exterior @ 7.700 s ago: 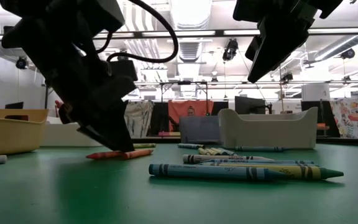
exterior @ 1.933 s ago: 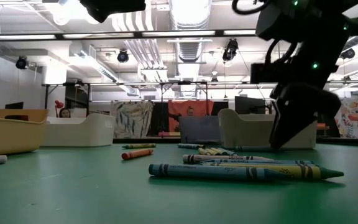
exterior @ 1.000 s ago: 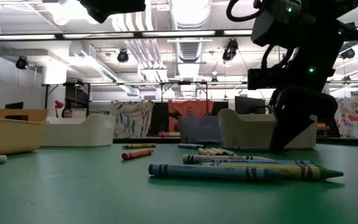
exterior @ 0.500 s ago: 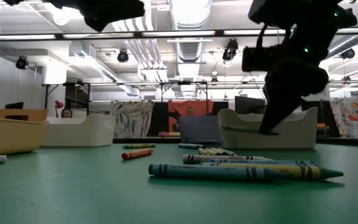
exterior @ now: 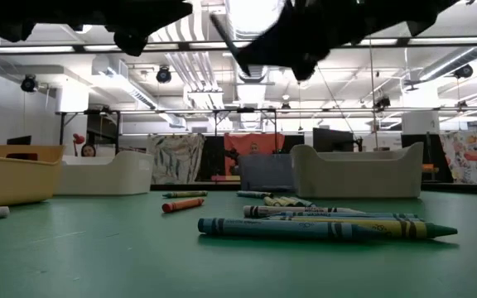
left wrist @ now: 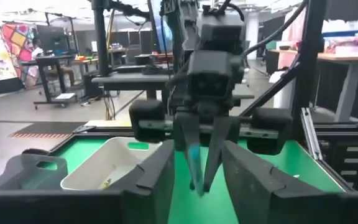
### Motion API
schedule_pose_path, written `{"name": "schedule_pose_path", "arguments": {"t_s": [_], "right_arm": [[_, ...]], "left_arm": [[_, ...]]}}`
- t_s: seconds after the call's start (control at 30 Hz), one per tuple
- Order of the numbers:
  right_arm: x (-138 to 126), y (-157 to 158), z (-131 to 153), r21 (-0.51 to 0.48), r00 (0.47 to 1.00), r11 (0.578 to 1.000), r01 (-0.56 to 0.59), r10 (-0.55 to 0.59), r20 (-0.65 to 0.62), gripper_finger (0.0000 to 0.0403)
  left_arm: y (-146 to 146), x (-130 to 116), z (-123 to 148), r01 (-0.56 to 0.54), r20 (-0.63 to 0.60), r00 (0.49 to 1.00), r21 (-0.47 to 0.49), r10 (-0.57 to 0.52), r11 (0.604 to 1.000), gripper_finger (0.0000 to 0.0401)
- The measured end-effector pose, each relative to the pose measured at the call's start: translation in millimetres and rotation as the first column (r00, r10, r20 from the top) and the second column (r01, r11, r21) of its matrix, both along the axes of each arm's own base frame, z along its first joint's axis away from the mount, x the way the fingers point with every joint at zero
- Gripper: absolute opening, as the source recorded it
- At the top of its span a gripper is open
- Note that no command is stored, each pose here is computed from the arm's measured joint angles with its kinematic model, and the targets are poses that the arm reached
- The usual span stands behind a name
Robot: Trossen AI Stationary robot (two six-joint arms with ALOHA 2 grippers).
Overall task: Sort crayons
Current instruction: Put the blue crayon into the white bin
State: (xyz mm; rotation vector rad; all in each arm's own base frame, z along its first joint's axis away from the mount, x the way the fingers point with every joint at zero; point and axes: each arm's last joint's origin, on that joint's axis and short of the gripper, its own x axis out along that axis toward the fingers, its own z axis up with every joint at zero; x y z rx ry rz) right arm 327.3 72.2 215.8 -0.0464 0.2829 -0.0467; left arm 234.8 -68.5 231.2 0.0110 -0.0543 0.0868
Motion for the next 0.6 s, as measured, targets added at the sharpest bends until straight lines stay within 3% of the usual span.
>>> {"name": "schedule_pose_path", "arguments": {"t_s": [0.27, 0.6], "right_arm": [[16, 1, 6, -0.116, 0.966, 0.992, -0.057, 0.084, 0.244, 0.0012], [29, 1, 3, -0.165, 0.966, 0.985, -0.049, 0.089, 0.244, 0.0012]], "left_arm": [[-2, 8, -8, 0.039, 0.009, 0.999, -0.033, -0.039, 0.999, 0.0184], [-8, 25, -15, 0.033, 0.101, 0.994, 0.008, -0.033, 0.999, 0.0169]]}}
